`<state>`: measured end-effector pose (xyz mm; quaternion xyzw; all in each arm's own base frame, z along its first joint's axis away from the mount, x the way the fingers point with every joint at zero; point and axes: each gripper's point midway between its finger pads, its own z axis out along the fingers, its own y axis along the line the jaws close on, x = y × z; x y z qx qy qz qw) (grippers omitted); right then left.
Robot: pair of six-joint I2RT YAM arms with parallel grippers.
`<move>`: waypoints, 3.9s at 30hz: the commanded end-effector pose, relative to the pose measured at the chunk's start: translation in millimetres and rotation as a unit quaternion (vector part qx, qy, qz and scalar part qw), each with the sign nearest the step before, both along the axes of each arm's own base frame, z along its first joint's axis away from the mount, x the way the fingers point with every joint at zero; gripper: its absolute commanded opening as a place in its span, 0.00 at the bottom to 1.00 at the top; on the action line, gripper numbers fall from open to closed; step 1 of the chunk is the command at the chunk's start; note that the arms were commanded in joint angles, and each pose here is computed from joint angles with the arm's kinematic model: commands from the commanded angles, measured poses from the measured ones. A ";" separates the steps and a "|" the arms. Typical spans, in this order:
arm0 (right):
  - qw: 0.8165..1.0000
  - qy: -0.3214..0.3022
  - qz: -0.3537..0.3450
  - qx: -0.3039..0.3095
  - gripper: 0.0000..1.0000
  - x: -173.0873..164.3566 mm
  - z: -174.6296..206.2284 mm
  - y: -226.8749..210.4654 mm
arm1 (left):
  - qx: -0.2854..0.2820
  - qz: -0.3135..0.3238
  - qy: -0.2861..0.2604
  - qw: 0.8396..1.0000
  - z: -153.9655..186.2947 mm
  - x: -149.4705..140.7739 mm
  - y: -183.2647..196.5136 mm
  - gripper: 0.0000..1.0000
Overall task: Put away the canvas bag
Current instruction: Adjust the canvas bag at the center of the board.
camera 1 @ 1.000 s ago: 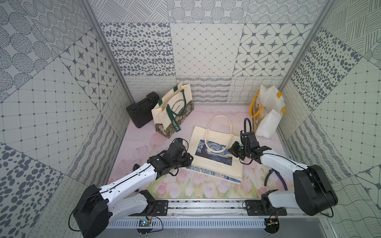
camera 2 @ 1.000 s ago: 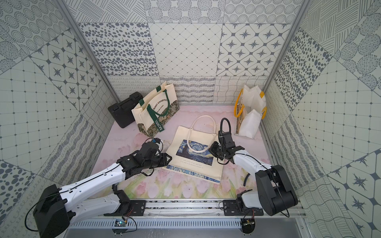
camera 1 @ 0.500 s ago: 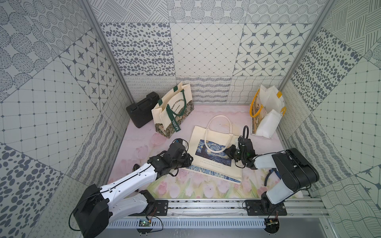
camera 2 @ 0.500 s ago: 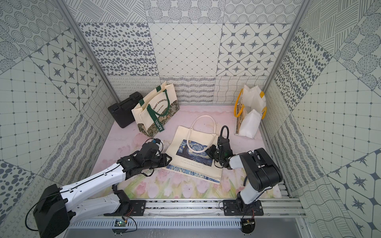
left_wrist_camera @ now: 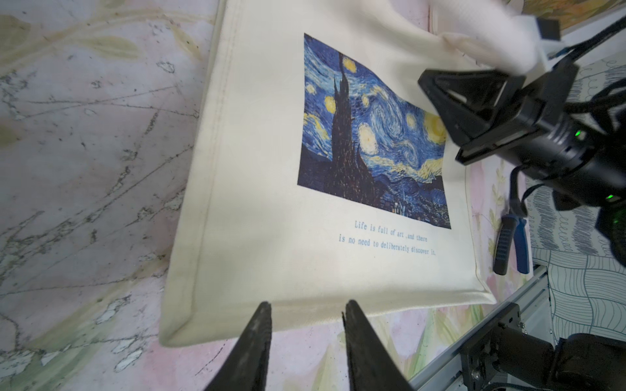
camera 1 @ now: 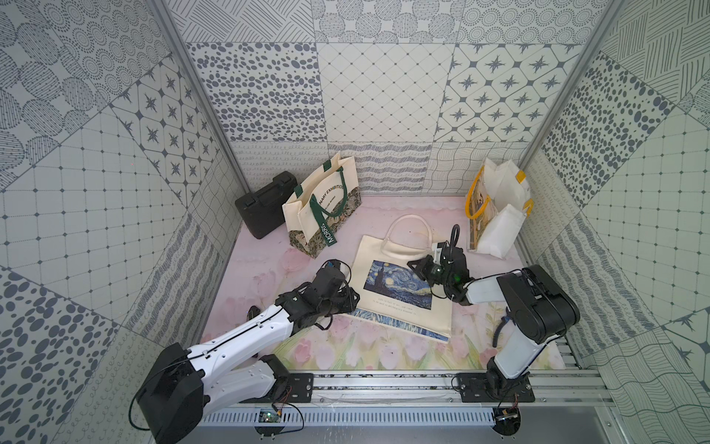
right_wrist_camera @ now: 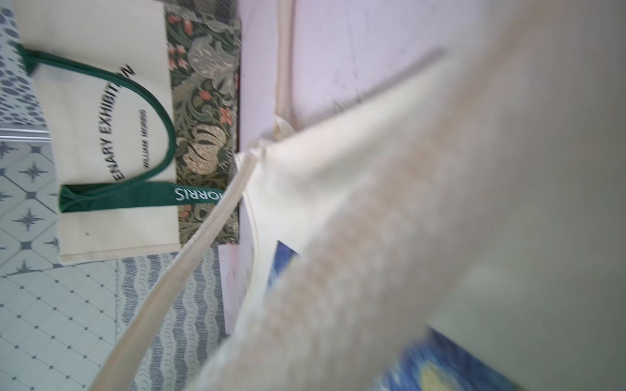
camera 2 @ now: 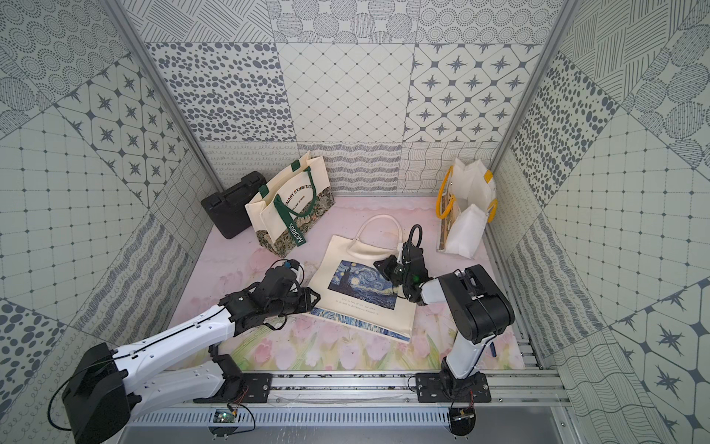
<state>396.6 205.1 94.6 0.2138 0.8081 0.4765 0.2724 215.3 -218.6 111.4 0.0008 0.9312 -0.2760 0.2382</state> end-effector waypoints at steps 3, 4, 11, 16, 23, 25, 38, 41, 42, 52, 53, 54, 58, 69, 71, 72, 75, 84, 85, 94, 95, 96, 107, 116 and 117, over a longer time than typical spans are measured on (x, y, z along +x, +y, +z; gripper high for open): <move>0.993 -0.112 -0.025 -0.002 0.00 60.7 128.9 -27.8 | -0.006 -0.004 -0.015 1.000 9.4 5.2 -4.3 0.38; 0.993 -0.111 -0.023 -0.007 0.00 65.5 136.6 -31.4 | -0.005 -0.004 -0.016 1.000 10.1 5.3 -4.3 0.38; 0.998 -0.052 0.001 -0.042 0.00 30.8 107.5 -40.8 | 0.000 -0.017 -0.038 0.999 11.9 10.9 -6.0 0.44; 0.991 -0.002 0.044 -0.130 0.00 -36.4 64.0 -37.8 | -0.016 -0.075 -0.015 0.997 8.3 18.0 -32.9 0.44; 0.976 0.069 0.126 -0.161 0.00 -109.2 13.5 7.9 | -0.028 -0.103 0.046 0.993 -22.4 19.3 -73.2 0.40; 0.977 0.091 0.127 -0.147 0.00 -121.4 -2.8 15.9 | -0.017 -0.106 0.054 0.993 -32.5 13.0 -80.9 0.40; 0.947 0.182 0.184 -0.191 0.00 -177.4 -70.5 59.9 | -0.023 -0.042 0.141 0.989 -90.7 -1.9 -97.9 0.38; 0.932 0.205 0.201 -0.221 0.00 -193.6 -80.4 57.4 | -0.014 -0.038 0.155 0.987 -96.5 -8.4 -93.2 0.37; 0.925 0.218 0.204 -0.236 0.00 -200.0 -83.7 54.1 | -0.010 -0.036 0.160 0.986 -97.6 -10.8 -90.9 0.37; 0.892 0.280 0.162 -0.317 0.00 -236.1 -100.2 -6.0 | 0.040 -0.012 0.170 0.985 -97.7 -25.8 -48.0 0.35; 0.891 0.283 0.160 -0.318 0.00 -239.1 -101.2 -9.4 | 0.040 -0.008 0.171 0.984 -97.3 -25.9 -42.7 0.35; 0.889 0.285 0.157 -0.321 0.00 -241.8 -102.3 -13.5 | 0.042 -0.003 0.173 0.984 -98.2 -25.7 -35.8 0.35; 0.881 0.291 0.138 -0.347 0.00 -247.1 -102.6 -33.1 | 0.048 0.018 0.181 0.982 -100.3 -25.8 -11.2 0.36; 0.848 0.329 0.066 -0.411 0.00 -263.1 -111.6 -93.6 | 0.039 0.062 0.195 0.978 -110.2 -25.7 24.2 0.37; 0.844 0.334 0.057 -0.415 0.00 -264.6 -111.8 -99.8 | 0.042 0.062 0.194 0.978 -109.4 -24.5 25.7 0.37; 0.846 0.333 0.055 -0.412 0.00 -264.4 -111.8 -100.0 | 0.042 0.062 0.193 0.978 -109.0 -23.9 26.6 0.37; 0.847 0.345 0.025 -0.403 0.01 -267.6 -111.0 -105.1 | 0.040 0.065 0.186 0.980 -106.1 -18.5 28.1 0.37; 0.881 0.293 -0.008 -0.372 0.02 -230.8 -83.7 -85.4 | 0.014 0.049 0.164 0.985 -90.3 12.5 6.7 0.37; 0.879 0.295 -0.008 -0.375 0.02 -229.4 -86.4 -85.8 | 0.010 0.048 0.163 0.986 -88.6 17.1 2.5 0.37; 0.902 0.282 -0.005 -0.326 0.00 -168.7 -94.5 -31.0 | -0.031 0.032 0.164 0.986 -83.8 61.5 -42.4 0.36; 0.906 0.277 -0.005 -0.321 0.00 -160.4 -93.0 -25.2 | -0.032 0.031 0.162 0.986 -83.4 66.2 -45.9 0.36; 0.909 0.271 -0.004 -0.315 0.00 -152.5 -90.6 -19.3 | -0.034 0.029 0.159 0.986 -81.9 71.4 -49.8 0.36; 0.918 0.265 -0.091 -0.282 0.00 -67.8 -72.3 -64.2 | -0.002 0.031 0.118 0.993 -77.0 129.9 -65.0 0.36; 0.912 0.284 -0.133 -0.265 0.00 -40.4 -70.3 -123.1 | 0.015 0.060 0.082 0.995 -75.5 181.4 -56.3 0.35; 0.913 0.284 -0.131 -0.263 0.00 -39.5 -69.6 -125.1 | 0.013 0.064 0.068 0.996 -69.5 187.4 -54.3 0.35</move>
